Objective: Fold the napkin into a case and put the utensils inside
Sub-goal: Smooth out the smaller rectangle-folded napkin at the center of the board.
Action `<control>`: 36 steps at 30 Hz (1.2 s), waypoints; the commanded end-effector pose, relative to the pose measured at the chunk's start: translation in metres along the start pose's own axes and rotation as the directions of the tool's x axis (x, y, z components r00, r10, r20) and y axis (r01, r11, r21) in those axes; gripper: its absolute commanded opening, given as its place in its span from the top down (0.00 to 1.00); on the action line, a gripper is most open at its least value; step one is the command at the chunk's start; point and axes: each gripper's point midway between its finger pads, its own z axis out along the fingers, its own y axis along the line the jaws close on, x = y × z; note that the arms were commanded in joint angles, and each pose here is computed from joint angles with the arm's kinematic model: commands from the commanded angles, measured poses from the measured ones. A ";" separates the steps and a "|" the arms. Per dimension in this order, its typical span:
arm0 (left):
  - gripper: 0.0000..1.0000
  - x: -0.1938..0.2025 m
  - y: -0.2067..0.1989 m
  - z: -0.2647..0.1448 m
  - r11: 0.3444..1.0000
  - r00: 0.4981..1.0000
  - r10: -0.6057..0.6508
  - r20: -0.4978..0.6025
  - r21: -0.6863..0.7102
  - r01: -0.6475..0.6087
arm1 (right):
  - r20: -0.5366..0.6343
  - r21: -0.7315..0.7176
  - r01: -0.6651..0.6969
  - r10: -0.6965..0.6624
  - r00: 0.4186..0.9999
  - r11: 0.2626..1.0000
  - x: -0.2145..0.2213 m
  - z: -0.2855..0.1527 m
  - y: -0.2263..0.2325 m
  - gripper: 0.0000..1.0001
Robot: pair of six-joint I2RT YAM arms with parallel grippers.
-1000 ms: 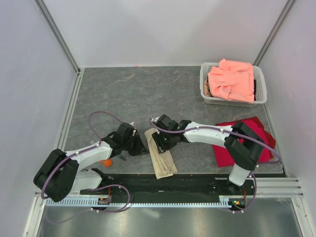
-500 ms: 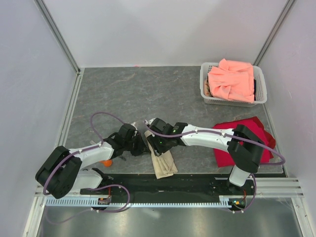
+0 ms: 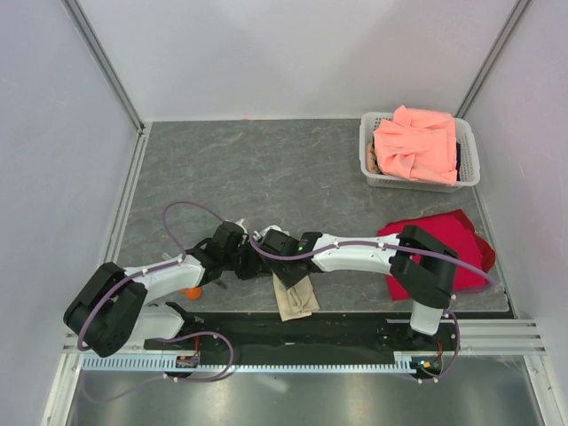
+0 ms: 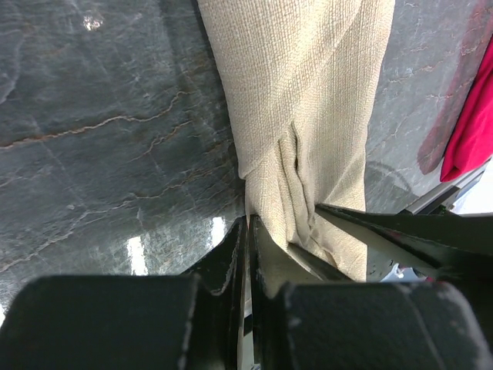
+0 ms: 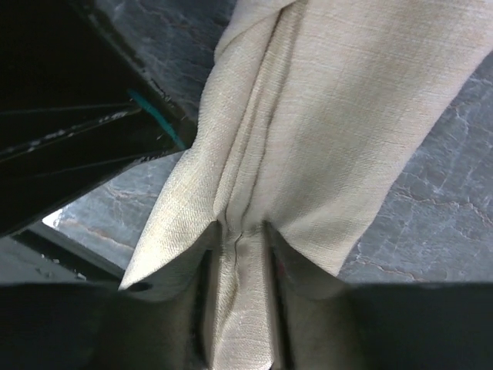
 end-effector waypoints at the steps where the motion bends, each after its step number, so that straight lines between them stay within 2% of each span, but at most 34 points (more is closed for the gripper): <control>1: 0.91 -0.006 -0.009 0.001 0.999 1.000 -0.011 0.025 0.030 0.011 | 0.040 0.086 0.000 -0.004 0.999 0.996 -0.013 0.001 -0.008 0.72; 2: 0.92 -0.007 -0.009 0.002 1.000 1.000 -0.012 0.027 0.026 0.011 | 0.045 0.105 0.005 -0.010 0.999 0.994 -0.015 0.002 -0.011 0.75; 3: 0.91 -0.009 -0.010 0.002 1.000 0.999 -0.011 0.032 0.027 0.010 | 0.054 0.117 0.002 -0.009 0.999 0.993 -0.018 0.001 -0.013 0.83; 7: 0.90 -0.020 -0.020 0.000 1.000 0.999 -0.001 0.054 0.027 0.000 | 0.102 0.146 -0.002 -0.013 0.995 0.989 -0.038 -0.002 -0.016 0.96; 11: 0.84 -0.029 -0.018 -0.015 1.000 0.995 -0.006 0.098 0.005 0.005 | 0.131 0.151 -0.016 -0.004 0.991 0.988 -0.058 -0.007 -0.026 0.98; 16: 0.81 -0.020 -0.018 -0.015 1.000 0.999 -0.011 0.046 0.020 0.010 | 0.146 0.161 -0.018 -0.006 0.989 0.987 -0.073 -0.012 -0.040 0.99; 18: 0.76 -0.015 -0.019 -0.012 0.999 0.999 -0.023 0.025 0.037 0.022 | 0.145 0.160 -0.011 -0.013 0.989 0.987 -0.075 -0.013 -0.043 1.00; 19: 0.70 -0.017 -0.022 -0.011 0.998 0.999 -0.024 0.035 0.058 0.022 | 0.142 0.159 -0.013 -0.010 0.990 0.987 -0.075 -0.012 -0.045 1.00; 21: 0.68 -0.015 -0.022 -0.010 0.998 0.999 -0.025 0.032 0.062 0.023 | 0.145 0.149 -0.014 -0.008 0.989 0.989 -0.077 -0.013 -0.043 1.00; 24: 0.71 -0.020 -0.021 -0.002 0.999 0.999 -0.014 0.035 0.051 0.012 | 0.145 0.136 -0.022 0.002 0.989 0.990 -0.078 -0.012 -0.041 1.00; 31: 0.90 -0.008 -0.014 0.020 0.998 0.999 -0.038 -0.025 0.053 0.039 | 0.160 0.080 -0.078 0.065 0.985 0.994 -0.084 -0.015 -0.029 1.00; 36: 0.93 -0.008 -0.017 0.020 0.997 0.999 -0.038 -0.017 0.059 0.039 | 0.148 0.022 -0.141 0.136 0.980 0.990 -0.084 -0.013 -0.019 1.00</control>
